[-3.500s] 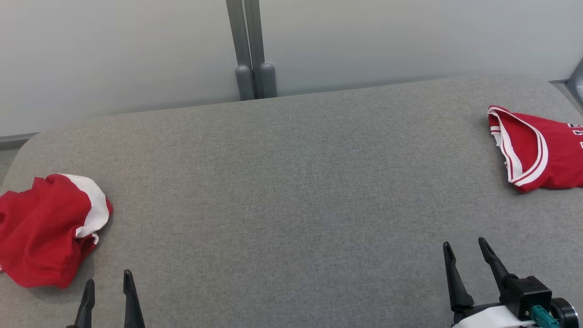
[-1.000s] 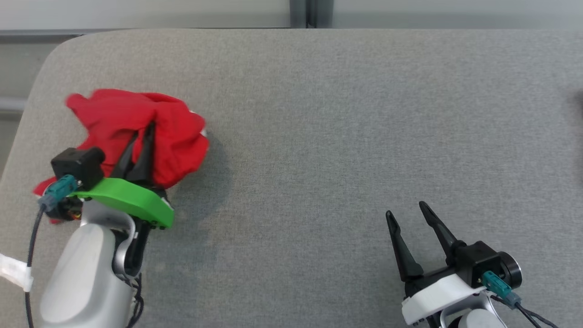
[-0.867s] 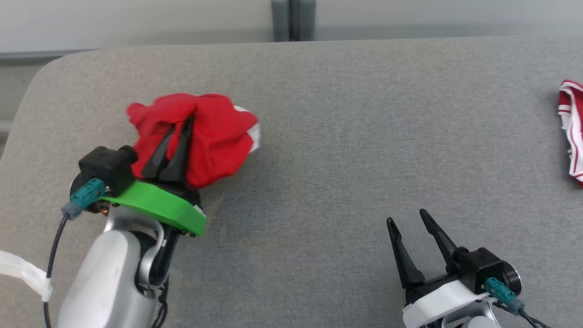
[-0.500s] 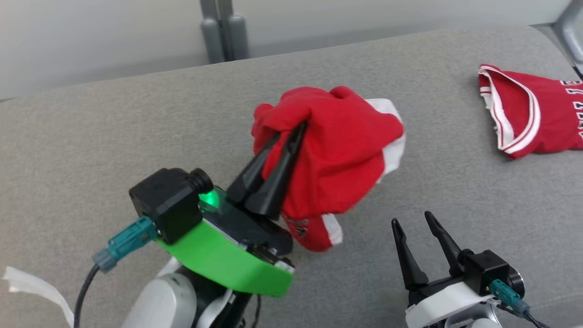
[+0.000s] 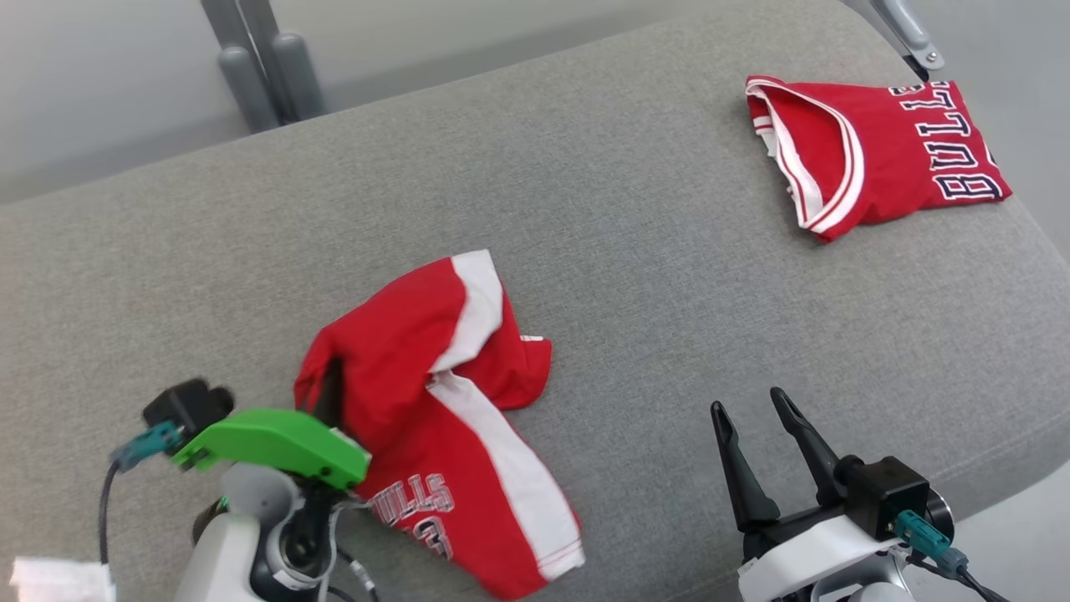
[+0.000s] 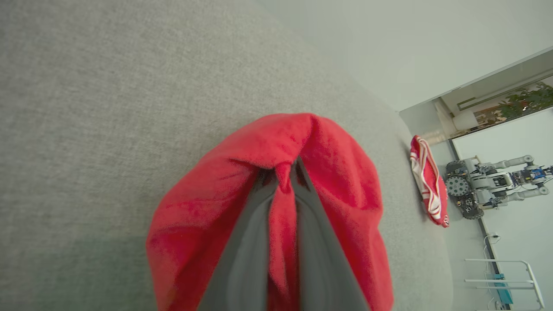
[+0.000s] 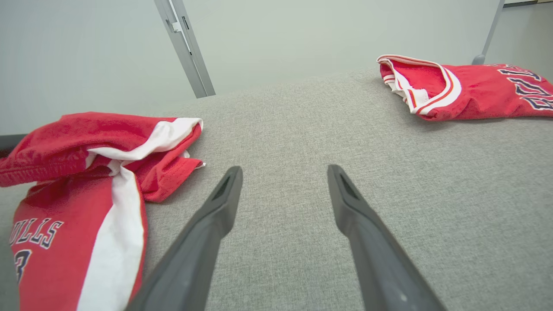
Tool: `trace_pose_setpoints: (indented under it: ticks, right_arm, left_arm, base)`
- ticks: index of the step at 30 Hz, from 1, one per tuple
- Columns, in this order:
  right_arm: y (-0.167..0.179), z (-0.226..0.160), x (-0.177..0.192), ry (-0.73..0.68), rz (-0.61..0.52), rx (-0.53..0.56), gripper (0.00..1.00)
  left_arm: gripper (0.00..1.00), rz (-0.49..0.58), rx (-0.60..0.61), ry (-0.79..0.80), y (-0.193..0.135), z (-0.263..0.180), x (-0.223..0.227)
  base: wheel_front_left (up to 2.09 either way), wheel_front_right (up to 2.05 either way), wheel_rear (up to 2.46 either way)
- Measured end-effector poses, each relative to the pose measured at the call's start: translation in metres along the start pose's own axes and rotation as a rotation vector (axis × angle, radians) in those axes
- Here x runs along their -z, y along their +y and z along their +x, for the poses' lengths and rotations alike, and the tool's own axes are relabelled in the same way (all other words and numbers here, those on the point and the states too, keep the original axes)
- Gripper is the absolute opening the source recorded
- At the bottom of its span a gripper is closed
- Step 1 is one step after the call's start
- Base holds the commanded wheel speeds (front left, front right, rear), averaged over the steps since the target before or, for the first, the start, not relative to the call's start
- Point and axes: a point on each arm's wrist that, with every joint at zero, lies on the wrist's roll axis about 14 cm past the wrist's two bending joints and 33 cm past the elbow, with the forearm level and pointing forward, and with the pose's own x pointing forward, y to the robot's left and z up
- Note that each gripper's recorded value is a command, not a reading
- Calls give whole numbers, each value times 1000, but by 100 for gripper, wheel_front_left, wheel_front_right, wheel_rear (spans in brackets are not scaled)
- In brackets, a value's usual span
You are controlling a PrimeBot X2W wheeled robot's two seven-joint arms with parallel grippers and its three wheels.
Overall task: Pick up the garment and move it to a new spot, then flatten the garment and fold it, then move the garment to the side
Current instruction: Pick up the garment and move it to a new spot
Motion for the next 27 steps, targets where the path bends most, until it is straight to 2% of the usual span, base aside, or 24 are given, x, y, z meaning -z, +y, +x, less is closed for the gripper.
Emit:
trace_pose_setpoints:
  ticks: [1,2,3,4,5,8,11,14,18,22,27]
  right_arm:
    - [-2,0,0,2,-1,6,100]
    - [-3,-1,1,5,-2,11,100]
    - [-5,-1,3,10,-3,17,100]
    - [-6,-2,4,15,-3,22,100]
    - [-7,-2,5,19,-4,25,100]
    - [-10,-2,7,27,-6,33,100]
    - [-9,-1,10,33,-6,27,100]
    - [-7,0,9,30,-9,18,100]
    - [-7,3,4,15,-30,12,100]
    - [-7,10,-7,-22,-64,0,100]
    - [-4,16,-21,-65,-94,-18,100]
  left_arm:
    - [0,-21,-65,4,20,4,4]
    - [7,-41,-106,0,33,6,5]
    - [20,-56,-145,-8,45,9,5]
    - [41,-66,-171,-30,54,12,2]
    - [100,-68,-174,-40,57,15,1]
    - [100,-82,-141,-62,56,18,1]
    - [100,-40,-107,-112,53,14,-5]
    - [100,65,-70,-244,50,1,-27]
    - [100,354,-37,-376,40,-27,-59]
    - [100,475,-50,-521,28,-68,-82]
    - [100,572,-120,-584,39,-114,-85]
  base:
    - [0,0,0]
    - [0,0,0]
    - [0,0,0]
    - [0,0,0]
    - [0,0,0]
    - [0,0,0]
    - [0,0,0]
    - [0,0,0]
    - [0,0,0]
    - [0,0,0]
    - [0,0,0]
